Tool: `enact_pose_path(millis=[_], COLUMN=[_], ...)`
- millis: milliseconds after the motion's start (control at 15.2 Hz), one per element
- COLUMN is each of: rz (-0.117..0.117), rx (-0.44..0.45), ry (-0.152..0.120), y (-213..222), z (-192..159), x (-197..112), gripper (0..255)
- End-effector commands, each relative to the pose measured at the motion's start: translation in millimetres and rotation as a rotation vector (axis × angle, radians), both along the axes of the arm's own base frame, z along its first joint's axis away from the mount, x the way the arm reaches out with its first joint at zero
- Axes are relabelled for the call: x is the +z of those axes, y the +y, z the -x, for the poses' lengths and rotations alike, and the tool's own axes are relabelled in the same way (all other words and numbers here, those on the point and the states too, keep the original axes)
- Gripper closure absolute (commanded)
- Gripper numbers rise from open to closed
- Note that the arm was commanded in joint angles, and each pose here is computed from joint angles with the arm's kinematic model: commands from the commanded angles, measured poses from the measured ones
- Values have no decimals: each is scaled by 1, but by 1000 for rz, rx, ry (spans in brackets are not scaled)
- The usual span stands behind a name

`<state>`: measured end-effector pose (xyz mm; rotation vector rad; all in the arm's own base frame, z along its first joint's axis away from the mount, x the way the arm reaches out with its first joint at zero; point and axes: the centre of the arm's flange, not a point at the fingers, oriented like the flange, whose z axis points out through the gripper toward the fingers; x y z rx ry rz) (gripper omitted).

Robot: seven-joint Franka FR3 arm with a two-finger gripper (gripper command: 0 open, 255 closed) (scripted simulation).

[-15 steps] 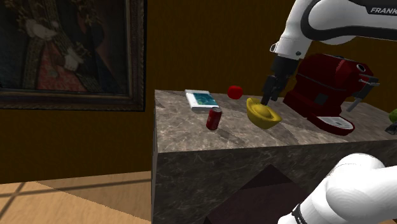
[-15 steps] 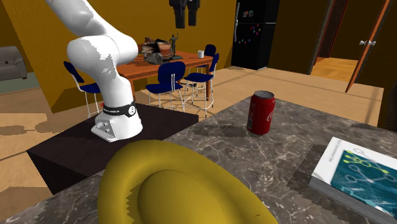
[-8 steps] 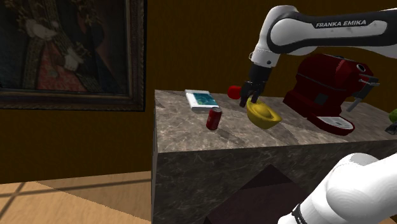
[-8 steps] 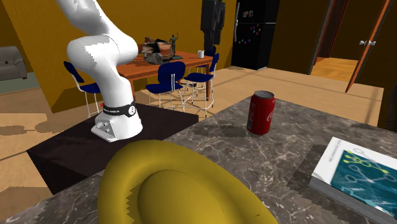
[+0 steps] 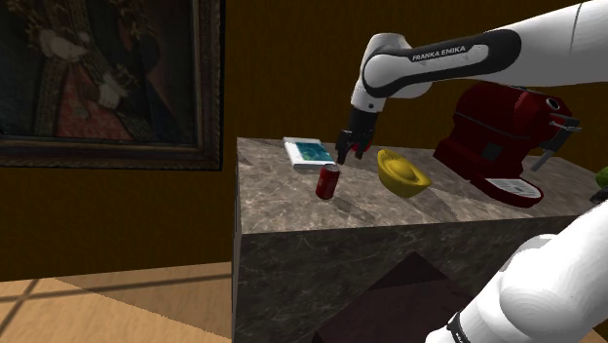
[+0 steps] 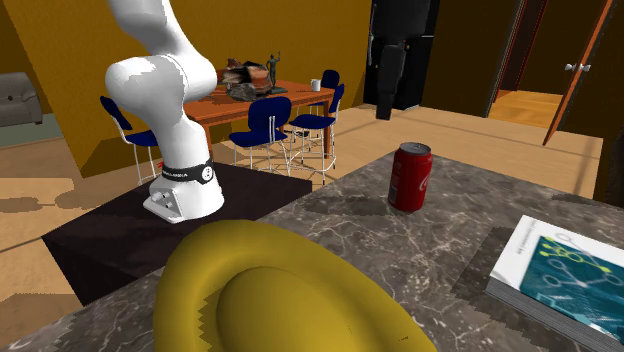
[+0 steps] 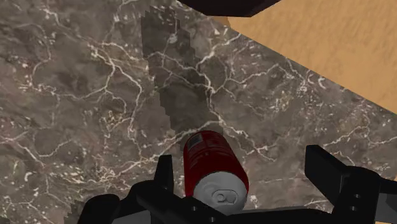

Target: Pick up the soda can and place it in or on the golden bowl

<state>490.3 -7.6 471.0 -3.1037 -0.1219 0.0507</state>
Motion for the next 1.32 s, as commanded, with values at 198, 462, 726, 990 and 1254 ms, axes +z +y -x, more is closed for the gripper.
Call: enact_pose_path(millis=[198, 462, 726, 990, 1254], rz=[3, 4, 4, 4, 4], rx=[-5, -6, -6, -6, -6], ry=[-7, -8, -8, -8, -8], y=[-1, 0, 1, 1, 1], z=[-56, -65, -65, -65, -65], x=[-35, -56, -78, -81, -81], gripper=[0, 0, 0, 0, 0])
